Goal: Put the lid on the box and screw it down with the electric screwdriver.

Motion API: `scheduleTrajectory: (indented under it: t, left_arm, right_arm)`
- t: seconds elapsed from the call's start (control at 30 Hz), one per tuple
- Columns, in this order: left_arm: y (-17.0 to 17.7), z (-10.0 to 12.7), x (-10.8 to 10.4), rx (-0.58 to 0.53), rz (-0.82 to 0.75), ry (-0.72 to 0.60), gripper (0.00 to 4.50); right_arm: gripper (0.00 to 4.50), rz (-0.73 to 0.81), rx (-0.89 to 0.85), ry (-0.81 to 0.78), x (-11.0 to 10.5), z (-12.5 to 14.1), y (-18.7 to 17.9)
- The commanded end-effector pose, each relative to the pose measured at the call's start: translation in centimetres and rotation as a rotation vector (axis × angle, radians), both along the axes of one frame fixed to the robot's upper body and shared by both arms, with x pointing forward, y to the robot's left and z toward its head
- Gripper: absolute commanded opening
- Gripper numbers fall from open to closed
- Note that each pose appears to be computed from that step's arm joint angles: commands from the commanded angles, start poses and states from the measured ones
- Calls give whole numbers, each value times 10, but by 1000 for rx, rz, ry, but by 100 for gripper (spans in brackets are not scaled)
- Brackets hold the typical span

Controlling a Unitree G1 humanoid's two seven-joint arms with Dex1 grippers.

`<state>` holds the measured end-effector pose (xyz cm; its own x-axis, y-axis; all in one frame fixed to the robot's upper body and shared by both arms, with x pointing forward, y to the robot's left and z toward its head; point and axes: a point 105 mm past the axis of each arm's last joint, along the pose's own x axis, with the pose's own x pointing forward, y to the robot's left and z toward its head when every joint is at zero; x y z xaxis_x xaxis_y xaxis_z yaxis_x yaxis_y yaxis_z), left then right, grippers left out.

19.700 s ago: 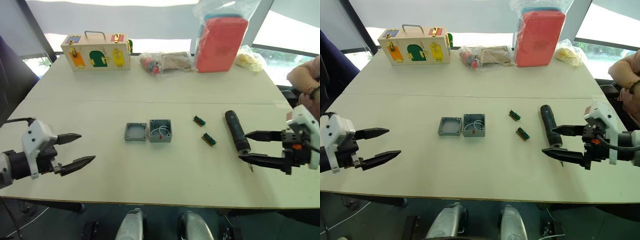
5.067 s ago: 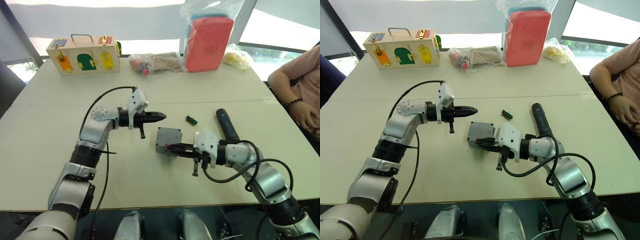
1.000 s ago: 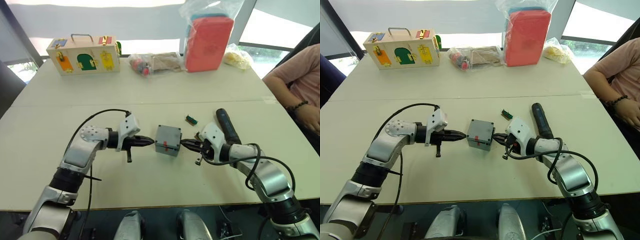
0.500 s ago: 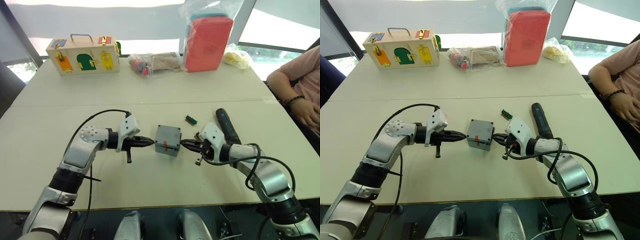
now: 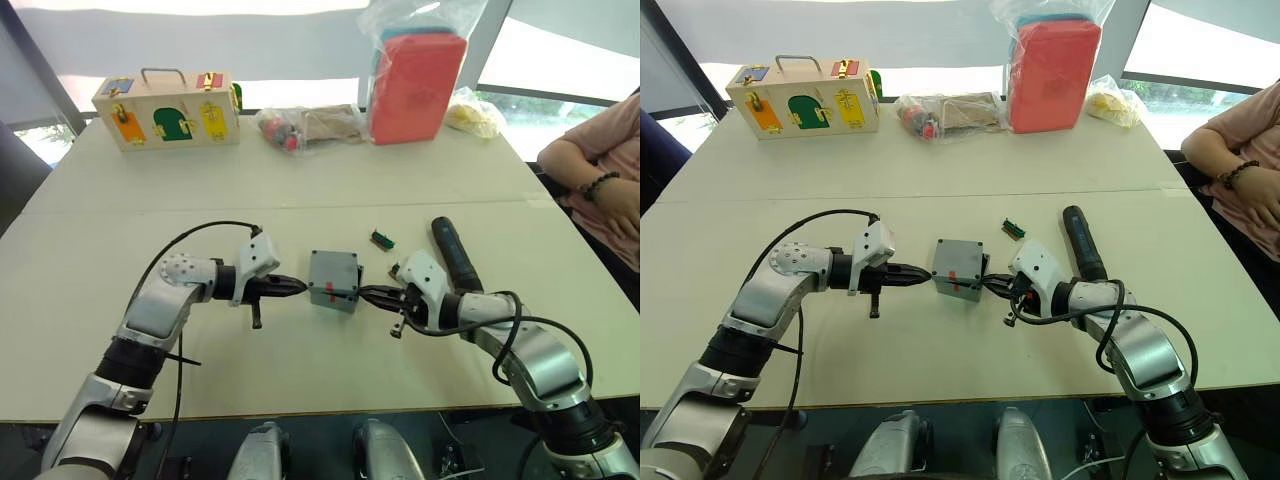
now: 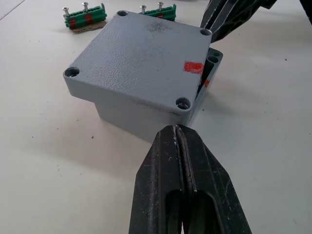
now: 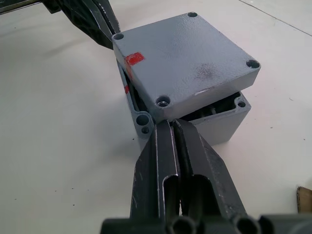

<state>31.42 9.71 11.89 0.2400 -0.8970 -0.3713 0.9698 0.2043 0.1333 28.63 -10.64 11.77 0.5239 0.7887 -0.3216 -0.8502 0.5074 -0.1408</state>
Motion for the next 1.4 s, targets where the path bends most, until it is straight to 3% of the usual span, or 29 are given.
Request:
scheduleTrajectory:
  t: [0.03,0.47,0.77,1.1,1.4]
  left_arm:
    - [-7,10,-2,-12,-40,-38,0]
    - [3,12,2,10,-26,-54,0]
    - [22,18,15,25,44,-86,0]
    - [9,23,34,-24,103,-135,0]
    - [-6,22,36,-45,85,-144,0]
  right_arm:
    - [8,46,26,-40,-6,13,8]
    - [8,38,26,-47,-7,20,1]
    - [8,-14,17,-103,7,33,-11]
    - [8,-61,0,-127,30,23,-10]
    - [8,-26,7,-103,28,18,-2]
